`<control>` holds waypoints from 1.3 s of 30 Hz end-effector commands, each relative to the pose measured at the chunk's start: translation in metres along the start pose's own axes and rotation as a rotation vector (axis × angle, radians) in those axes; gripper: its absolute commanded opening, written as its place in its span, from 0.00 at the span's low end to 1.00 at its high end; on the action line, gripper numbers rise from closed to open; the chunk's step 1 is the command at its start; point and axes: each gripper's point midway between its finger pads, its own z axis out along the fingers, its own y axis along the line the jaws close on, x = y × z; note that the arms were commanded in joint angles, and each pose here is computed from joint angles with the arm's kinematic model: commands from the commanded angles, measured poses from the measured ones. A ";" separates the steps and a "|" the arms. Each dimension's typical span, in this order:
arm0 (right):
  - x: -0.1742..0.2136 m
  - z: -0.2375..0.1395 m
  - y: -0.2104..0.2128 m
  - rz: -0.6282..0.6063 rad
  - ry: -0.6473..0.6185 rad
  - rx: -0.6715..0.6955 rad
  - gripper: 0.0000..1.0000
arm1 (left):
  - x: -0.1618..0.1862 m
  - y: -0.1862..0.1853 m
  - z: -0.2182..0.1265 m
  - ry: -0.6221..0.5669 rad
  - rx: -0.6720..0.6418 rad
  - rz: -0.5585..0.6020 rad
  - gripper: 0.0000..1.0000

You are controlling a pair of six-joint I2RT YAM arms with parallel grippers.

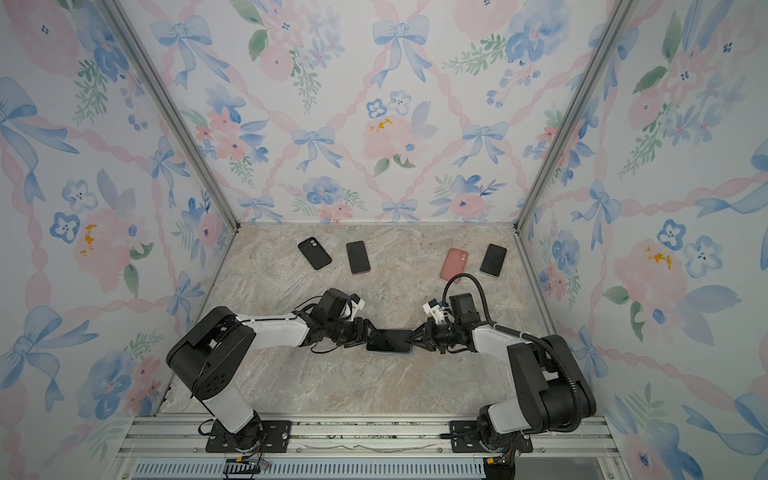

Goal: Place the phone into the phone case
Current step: 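Push the phone into the case with the right gripper toward the left gripper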

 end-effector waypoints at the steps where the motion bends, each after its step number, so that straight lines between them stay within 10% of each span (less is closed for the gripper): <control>1: 0.018 0.020 -0.019 0.038 0.062 0.096 0.00 | 0.020 -0.011 0.006 0.052 0.031 0.022 0.63; 39: 0.010 0.014 -0.016 -0.067 0.072 0.256 0.42 | 0.035 0.012 -0.015 0.028 -0.024 0.013 0.63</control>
